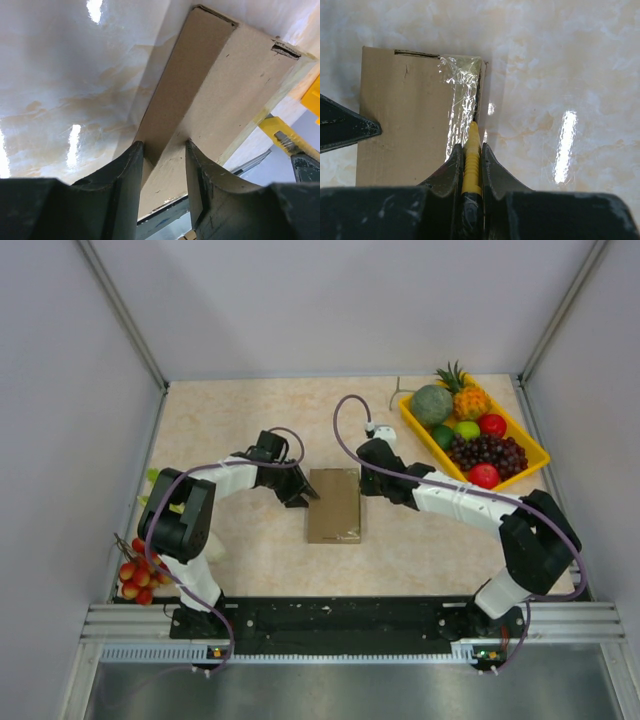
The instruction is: Unpack the express box
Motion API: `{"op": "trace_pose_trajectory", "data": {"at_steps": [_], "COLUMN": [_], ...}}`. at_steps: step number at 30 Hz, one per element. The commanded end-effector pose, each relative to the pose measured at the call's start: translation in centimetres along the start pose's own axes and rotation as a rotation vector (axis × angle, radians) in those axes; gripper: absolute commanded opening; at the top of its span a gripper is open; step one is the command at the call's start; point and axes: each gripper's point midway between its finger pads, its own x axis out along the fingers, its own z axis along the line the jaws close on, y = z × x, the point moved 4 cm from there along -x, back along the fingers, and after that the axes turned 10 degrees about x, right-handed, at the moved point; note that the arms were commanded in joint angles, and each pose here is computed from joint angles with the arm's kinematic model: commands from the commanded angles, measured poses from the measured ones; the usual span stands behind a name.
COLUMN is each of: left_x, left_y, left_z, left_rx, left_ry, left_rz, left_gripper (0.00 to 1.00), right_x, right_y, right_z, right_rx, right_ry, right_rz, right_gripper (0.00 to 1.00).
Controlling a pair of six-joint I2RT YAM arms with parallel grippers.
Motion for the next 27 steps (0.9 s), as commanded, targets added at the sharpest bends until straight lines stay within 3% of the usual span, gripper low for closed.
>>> {"op": "trace_pose_trajectory", "data": {"at_steps": [1,10,12,17,21,25,27], "left_x": [0.5,0.6,0.6,0.2,0.0,0.5,0.8], "left_y": [0.3,0.7,0.8,1.5,2.3,3.0,3.1], "left_z": [1.0,1.2,1.1,1.4,1.5,2.2,2.7], "left_rx": [-0.086,-0.106,-0.099,-0.061,-0.030,-0.019,-0.033], "left_ry": [-0.029,-0.015,-0.008,-0.006,0.014,0.003,-0.019], "left_rz": [-0.020,-0.012,-0.005,0.008,0.040,0.077,0.085], "left_gripper": [0.41,0.43,0.47,0.67,0.74,0.75,0.70], "right_x": [-2.2,-3.1,-2.8,-2.2,-1.0,0.5,1.3], "right_y": [-0.8,-2.2,-2.3,-3.2,-4.0,-4.1,-3.9], "right_z": [1.3,2.0,2.1,3.2,4.4,5.2,5.5], "right_rx": [0.027,0.052,0.054,0.030,-0.006,-0.033,-0.045], "right_ry": [-0.040,-0.047,-0.040,-0.054,-0.082,-0.105,-0.102], "right_rz": [0.031,0.006,0.004,-0.004,-0.015,0.000,0.012], "right_gripper": [0.00,0.00,0.00,0.00,0.00,0.00,0.00]}}
